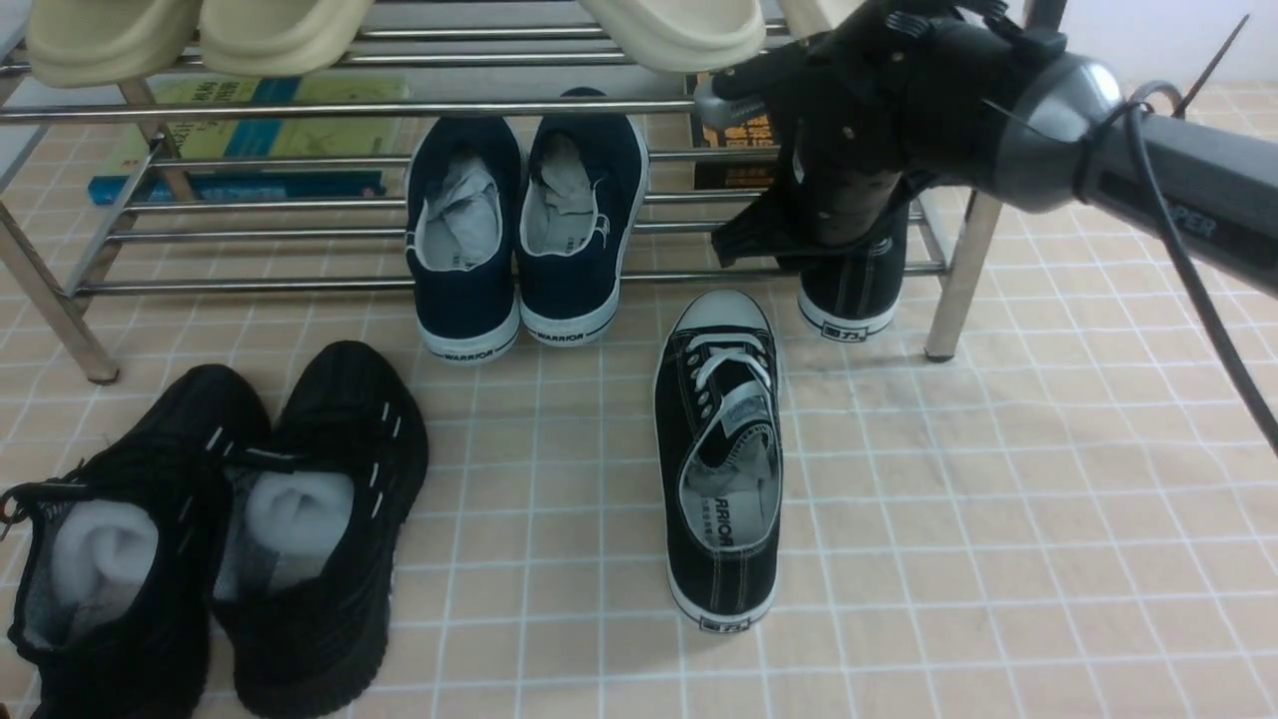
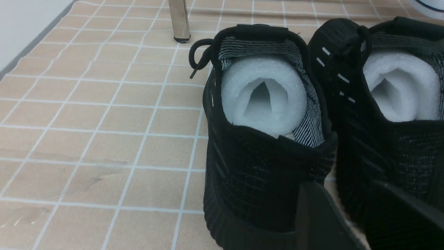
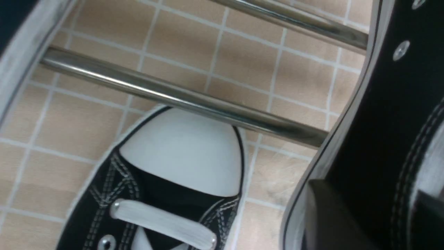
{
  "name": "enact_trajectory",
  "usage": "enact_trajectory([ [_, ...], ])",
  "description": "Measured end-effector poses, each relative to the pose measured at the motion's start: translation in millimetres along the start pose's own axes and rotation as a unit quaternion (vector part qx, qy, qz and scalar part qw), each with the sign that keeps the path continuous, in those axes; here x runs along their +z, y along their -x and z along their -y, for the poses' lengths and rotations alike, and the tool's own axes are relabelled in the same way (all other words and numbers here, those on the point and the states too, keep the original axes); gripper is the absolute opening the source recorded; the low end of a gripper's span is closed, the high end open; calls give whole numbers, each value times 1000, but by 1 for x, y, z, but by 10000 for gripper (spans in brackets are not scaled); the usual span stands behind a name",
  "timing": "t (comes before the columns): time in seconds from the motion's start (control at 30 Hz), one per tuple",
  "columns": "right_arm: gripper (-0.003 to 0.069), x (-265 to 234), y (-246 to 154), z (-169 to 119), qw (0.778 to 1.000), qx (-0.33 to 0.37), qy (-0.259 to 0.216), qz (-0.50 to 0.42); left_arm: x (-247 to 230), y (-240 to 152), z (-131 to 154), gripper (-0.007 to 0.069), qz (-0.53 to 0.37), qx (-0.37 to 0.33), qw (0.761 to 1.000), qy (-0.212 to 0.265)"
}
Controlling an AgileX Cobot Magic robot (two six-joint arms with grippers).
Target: Take the shoes off the shelf from the light coffee tablecloth by hand.
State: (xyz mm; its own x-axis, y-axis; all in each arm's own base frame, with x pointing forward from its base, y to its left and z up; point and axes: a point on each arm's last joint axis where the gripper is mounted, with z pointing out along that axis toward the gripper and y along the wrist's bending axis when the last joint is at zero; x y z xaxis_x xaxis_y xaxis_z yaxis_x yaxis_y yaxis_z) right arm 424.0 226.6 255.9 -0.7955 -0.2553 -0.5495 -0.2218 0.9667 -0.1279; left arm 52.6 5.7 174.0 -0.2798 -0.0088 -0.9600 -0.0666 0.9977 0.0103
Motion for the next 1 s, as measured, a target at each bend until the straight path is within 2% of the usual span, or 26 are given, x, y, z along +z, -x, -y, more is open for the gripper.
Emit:
enact_trajectory([
  [0.03,174,0,0,0,1000,-1,0,0,0,0,0,239,0,0,1000,0],
  [0.07,85,-3,-1,1,1000,-4,3,-6,0,0,0,239,0,0,1000,0],
  [0.13,12,-13,-6,0,999,-6,6,-40,0,0,0,239,0,0,1000,0],
  [0.23,6,-34,-13,-2,996,-27,7,-80,0,0,0,239,0,0,1000,0],
  [0.3,6,-72,-18,-9,994,-45,33,-97,0,0,0,239,0,0,1000,0],
  [0.37,6,-87,-20,-11,993,-47,48,-96,0,0,0,239,0,0,1000,0],
  [0.47,6,-138,-29,-7,992,-34,99,-74,0,0,0,239,0,0,1000,0],
  [0.57,6,-155,-43,-3,989,-31,123,-81,0,0,0,239,0,0,1000,0],
  [0.77,6,-151,-87,-1,977,-35,146,-153,0,0,0,239,0,0,1000,0],
  [1.0,6,-125,-116,2,969,-51,115,-211,0,0,0,239,0,0,1000,0],
])
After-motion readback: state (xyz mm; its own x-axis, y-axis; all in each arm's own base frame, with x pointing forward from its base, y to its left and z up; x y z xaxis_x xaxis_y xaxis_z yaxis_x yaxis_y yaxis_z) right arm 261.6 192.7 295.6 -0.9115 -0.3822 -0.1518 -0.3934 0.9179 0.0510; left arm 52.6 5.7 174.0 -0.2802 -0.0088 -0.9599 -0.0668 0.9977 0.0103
